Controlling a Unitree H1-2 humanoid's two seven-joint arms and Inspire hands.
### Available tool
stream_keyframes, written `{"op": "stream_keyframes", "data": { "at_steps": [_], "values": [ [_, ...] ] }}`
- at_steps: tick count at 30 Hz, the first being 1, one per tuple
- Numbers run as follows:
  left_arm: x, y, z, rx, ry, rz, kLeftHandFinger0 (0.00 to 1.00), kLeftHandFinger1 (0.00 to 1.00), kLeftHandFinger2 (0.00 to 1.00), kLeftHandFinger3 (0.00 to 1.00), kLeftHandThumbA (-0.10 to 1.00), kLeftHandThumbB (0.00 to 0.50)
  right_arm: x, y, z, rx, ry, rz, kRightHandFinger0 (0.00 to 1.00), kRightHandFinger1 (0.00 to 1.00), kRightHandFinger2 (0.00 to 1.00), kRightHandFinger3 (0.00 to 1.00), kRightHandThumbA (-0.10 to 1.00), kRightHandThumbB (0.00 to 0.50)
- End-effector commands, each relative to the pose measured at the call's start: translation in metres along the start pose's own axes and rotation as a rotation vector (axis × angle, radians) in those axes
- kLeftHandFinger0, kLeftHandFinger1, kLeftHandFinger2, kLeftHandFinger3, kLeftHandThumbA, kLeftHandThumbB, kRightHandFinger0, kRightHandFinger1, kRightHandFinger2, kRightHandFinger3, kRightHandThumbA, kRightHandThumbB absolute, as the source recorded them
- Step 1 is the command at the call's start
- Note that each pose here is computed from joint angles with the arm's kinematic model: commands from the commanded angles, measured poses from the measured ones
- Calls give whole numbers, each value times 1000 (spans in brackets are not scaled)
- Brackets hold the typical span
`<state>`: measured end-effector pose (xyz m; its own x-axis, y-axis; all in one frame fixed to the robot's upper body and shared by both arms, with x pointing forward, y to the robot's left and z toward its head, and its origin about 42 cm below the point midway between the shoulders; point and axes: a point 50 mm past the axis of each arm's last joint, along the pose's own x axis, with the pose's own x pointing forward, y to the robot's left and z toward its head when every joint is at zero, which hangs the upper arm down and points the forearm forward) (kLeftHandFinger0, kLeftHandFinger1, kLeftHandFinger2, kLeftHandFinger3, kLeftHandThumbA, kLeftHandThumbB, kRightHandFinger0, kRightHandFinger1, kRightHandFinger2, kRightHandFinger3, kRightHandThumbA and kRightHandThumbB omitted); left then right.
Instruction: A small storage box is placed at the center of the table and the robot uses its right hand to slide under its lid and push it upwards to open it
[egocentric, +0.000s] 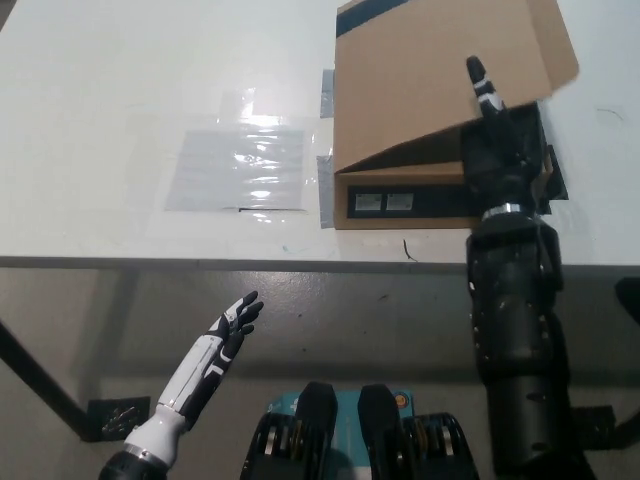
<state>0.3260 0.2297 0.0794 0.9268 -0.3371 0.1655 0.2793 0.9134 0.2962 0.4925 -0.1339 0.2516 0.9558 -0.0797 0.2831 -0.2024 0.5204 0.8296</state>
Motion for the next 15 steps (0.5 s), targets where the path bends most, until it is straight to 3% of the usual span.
{"op": "stream_keyframes", "data": {
  "at_steps": [1, 4, 11, 14, 15],
  "values": [
    [10, 5, 8, 19, -45, -18, 1000, 1000, 1000, 1000, 1000, 500, 16, 68, -1, -29, -7, 178, 1000, 1000, 1000, 1000, 1000, 333],
    [12, 5, 10, 16, -54, -19, 1000, 1000, 1000, 1000, 1000, 500, 15, 90, -10, -88, 12, 235, 1000, 1000, 1000, 1000, 1000, 318],
    [11, 6, 9, 16, -56, -22, 1000, 1000, 1000, 1000, 1000, 500, 5, 135, -35, -260, 38, 345, 1000, 1000, 1000, 1000, 1000, 333],
    [11, 5, 11, 13, -55, -24, 1000, 1000, 1000, 1000, 1000, 500, 2, 139, -49, -376, 65, 397, 1000, 1000, 1000, 1000, 1000, 350],
    [12, 5, 11, 16, -58, -28, 1000, 1000, 1000, 1000, 1000, 500, 1, 138, -56, -418, 88, 409, 1000, 1000, 1000, 1000, 1000, 334]
  ]
}}
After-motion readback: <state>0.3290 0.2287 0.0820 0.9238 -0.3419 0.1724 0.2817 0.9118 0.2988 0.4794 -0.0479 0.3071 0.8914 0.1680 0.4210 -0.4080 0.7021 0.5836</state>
